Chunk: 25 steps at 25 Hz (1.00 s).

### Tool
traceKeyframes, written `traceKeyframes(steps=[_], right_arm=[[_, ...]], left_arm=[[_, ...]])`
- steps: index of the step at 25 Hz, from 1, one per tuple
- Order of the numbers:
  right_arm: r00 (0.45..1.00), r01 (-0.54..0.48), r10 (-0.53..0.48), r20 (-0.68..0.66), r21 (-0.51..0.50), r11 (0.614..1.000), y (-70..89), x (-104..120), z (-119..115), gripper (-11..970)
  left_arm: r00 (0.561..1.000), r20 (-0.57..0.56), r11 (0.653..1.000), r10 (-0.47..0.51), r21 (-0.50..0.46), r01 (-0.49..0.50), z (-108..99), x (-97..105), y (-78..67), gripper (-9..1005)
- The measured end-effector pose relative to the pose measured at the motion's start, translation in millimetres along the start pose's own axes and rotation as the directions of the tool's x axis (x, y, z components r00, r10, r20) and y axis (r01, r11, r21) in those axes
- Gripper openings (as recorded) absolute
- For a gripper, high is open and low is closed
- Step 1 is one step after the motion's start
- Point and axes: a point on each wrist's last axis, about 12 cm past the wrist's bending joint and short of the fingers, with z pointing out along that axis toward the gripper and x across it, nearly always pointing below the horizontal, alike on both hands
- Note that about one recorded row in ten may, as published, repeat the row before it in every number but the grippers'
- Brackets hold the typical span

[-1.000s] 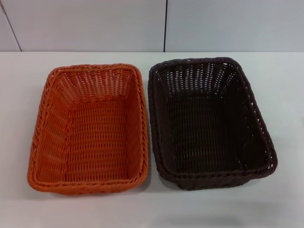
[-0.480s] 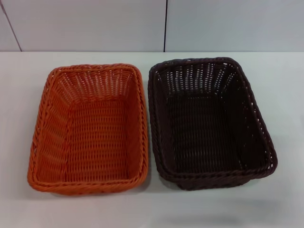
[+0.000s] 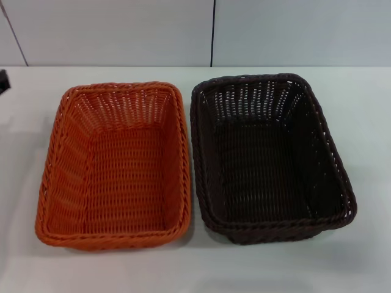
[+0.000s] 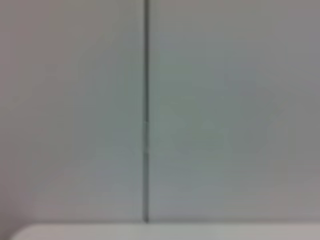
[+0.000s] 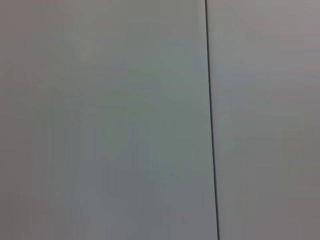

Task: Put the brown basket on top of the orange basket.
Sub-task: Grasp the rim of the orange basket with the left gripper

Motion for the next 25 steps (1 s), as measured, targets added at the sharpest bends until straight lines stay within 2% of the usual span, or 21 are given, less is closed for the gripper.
traceKeyframes(steps=[4, 5, 7, 8, 10, 14, 17, 25], right_arm=[[0.999, -0.002, 0.002, -0.049, -0.002, 1.000, 1.7, 6, 7, 701], [0.998, -0.001, 0.001, -0.059, -0.006, 1.000, 2.0, 7, 8, 701], [0.997, 0.004, -0.004, -0.075, -0.011, 1.000, 1.2, 10, 9, 701], [0.997, 0.011, -0.011, -0.079, -0.005, 1.000, -1.7, 10, 10, 701], [0.997, 0.013, -0.014, -0.079, -0.001, 1.000, -3.2, 10, 10, 702], [0.997, 0.019, -0.018, -0.075, 0.017, 1.000, -8.0, 10, 12, 702], [0.998, 0.018, -0.016, -0.068, 0.026, 1.000, -9.1, 9, 13, 701], [0.998, 0.019, -0.018, -0.066, 0.011, 1.000, -6.8, 8, 16, 701]], left_arm=[[0.992, -0.114, 0.998, 0.049, 0.054, -0.043, -14, -26, -23.2, 784], [0.992, -0.114, 0.998, 0.049, 0.054, -0.043, -14, -26, -23.2, 784], [0.978, -0.187, 0.992, 0.093, 0.106, -0.074, -20, -36, -36.8, 784], [0.978, -0.187, 0.992, 0.093, 0.106, -0.074, -20, -36, -36.8, 784], [0.952, -0.268, 0.978, 0.148, 0.182, -0.101, -20, -44, -56.4, 784], [0.922, -0.324, 0.964, 0.211, 0.224, -0.142, -19, -38, -70.1, 784], [0.908, -0.356, 0.963, 0.222, 0.223, -0.148, -17, -33, -75.2, 785], [0.852, -0.475, 0.972, 0.221, 0.179, -0.153, -7, -16, -72.5, 785]])
